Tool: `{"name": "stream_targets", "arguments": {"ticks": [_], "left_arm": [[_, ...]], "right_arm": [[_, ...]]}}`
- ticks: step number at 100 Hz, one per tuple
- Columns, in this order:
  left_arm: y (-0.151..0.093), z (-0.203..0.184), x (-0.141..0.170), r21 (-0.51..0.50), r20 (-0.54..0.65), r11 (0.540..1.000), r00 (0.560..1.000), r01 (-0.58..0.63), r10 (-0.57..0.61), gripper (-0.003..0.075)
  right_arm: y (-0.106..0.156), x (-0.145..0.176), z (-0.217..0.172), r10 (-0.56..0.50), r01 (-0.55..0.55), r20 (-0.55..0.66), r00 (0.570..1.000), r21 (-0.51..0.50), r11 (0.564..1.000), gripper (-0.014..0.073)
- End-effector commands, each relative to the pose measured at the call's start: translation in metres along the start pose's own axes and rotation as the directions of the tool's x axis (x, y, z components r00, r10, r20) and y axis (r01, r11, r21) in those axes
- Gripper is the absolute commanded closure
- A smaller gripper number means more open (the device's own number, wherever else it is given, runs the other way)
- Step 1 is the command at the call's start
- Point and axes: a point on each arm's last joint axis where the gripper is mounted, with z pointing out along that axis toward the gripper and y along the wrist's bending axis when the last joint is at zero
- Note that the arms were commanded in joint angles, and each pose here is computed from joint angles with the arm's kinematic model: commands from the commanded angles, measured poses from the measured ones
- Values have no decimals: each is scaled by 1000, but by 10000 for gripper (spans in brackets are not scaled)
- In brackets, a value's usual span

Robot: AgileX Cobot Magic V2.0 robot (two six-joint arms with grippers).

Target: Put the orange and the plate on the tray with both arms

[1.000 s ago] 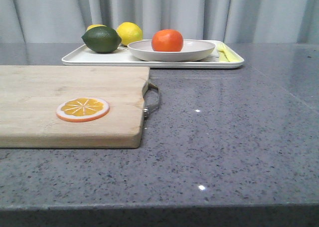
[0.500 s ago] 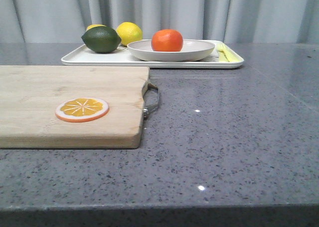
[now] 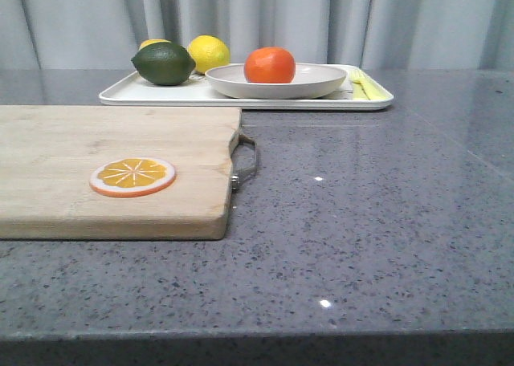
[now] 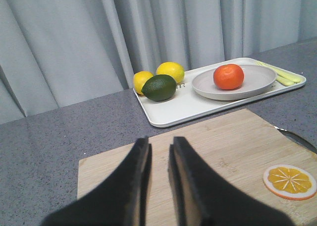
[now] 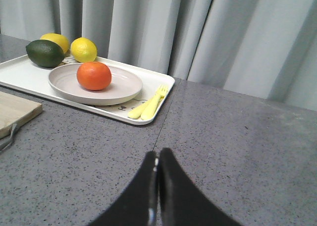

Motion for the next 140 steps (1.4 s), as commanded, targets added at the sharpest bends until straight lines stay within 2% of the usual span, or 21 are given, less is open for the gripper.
{"name": "stream_targets", "arguments": {"ticks": [1, 100, 106, 124, 140], "left_arm": [[2, -1, -14, -18, 90, 1000, 996, 15, -14, 741], [2, 1, -9, -24, 74, 1000, 997, 6, -4, 740], [4, 3, -6, -49, 79, 999, 997, -20, 24, 740], [9, 6, 16, -167, 163, 985, 986, 49, -21, 740], [10, 5, 49, -273, 149, 961, 989, 43, -2, 740]], "right_arm": [[-4, -14, -1, 0, -4, 85, 996, 41, 999, 692], [-4, -14, -1, 0, -3, 78, 997, 36, 999, 697], [-4, -14, -1, 0, -3, 78, 997, 36, 999, 697], [-4, -14, -1, 0, -3, 78, 997, 36, 999, 697], [-4, -14, -1, 0, -3, 78, 997, 36, 999, 697]]}}
